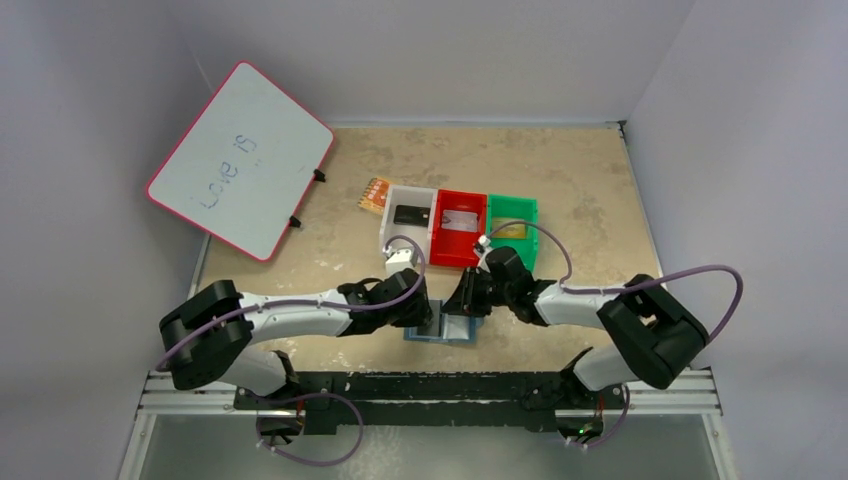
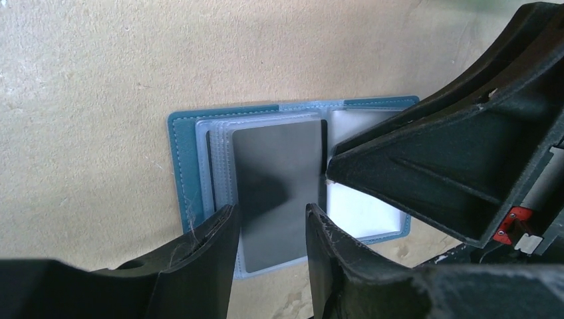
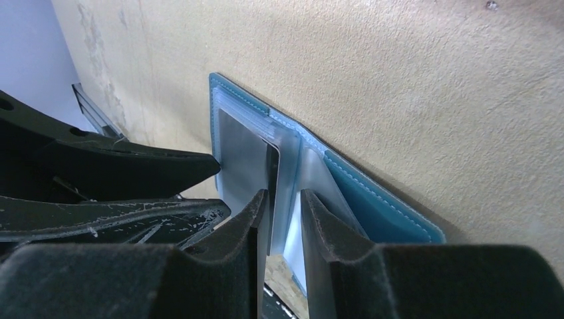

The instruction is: Take the credit cards out of the card holder

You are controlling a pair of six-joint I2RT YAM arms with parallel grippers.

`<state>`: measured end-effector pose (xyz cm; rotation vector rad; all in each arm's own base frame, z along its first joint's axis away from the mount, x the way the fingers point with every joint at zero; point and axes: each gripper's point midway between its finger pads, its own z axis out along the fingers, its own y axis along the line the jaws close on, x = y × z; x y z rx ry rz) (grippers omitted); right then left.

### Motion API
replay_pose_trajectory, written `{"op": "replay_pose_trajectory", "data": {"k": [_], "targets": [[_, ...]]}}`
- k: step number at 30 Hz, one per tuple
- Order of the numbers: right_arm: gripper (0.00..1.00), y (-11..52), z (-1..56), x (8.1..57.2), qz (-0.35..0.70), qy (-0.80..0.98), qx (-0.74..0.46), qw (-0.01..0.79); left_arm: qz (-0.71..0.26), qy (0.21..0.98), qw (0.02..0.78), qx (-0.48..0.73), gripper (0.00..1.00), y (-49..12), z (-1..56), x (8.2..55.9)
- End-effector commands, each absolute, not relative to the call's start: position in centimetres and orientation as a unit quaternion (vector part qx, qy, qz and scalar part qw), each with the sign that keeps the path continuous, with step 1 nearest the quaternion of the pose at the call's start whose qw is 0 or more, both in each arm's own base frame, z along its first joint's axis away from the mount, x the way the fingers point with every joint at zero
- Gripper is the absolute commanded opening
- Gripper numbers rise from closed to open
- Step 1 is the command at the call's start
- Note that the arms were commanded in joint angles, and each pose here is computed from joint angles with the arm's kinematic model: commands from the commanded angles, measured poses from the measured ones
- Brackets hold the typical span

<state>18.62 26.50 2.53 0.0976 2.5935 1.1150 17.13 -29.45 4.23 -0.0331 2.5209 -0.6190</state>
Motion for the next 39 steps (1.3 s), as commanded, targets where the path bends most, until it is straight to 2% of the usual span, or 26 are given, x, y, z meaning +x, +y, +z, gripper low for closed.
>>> {"op": "replay_pose_trajectory", "data": {"k": [1, 12, 15, 18, 21, 26, 32, 39], "targets": [[0.27, 27.2, 2.7, 18.5, 0.414, 0.896, 0.029, 0.155, -0.242, 0.932, 0.271, 0.002, 0.4, -30.5, 4.2, 17.2], [0.2, 27.5, 2.1, 18.1, 0.428, 0.892, 0.055, 0.136, -0.205, 0.944, 0.257, -0.009, 0.34, -28.5, 1.9, 16.5], [0.25, 27.6, 2.6, 18.0, 0.437, 0.887, 0.061, 0.137, -0.199, 0.946, 0.256, -0.009, 0.33, -28.2, 1.7, 16.4], [0.26, 27.8, 3.4, 17.9, 0.45, 0.88, 0.061, 0.137, -0.192, 0.948, 0.253, -0.008, 0.31, -28.0, 1.4, 16.3], [0.21, 27.7, 3.9, 17.9, 0.455, 0.876, 0.066, 0.143, -0.176, 0.952, 0.251, -0.007, 0.29, -27.5, 1.1, 16.3], [0.2, 27.5, 4.2, 17.4, 0.462, 0.873, 0.069, 0.141, -0.162, 0.955, 0.25, -0.006, 0.27, -27.2, 0.9, 16.4], [0.14, 28.4, 5.1, 17.2, 0.51, 0.846, 0.081, 0.133, -0.16, 0.956, 0.246, -0.002, 0.26, -27.3, 0.5, 16.3], [0.05, 28.0, 4.1, 16.7, 0.499, 0.853, 0.097, 0.118, -0.148, 0.957, 0.248, 0.0, 0.23, -26.9, 0.5, 16.3]]}}
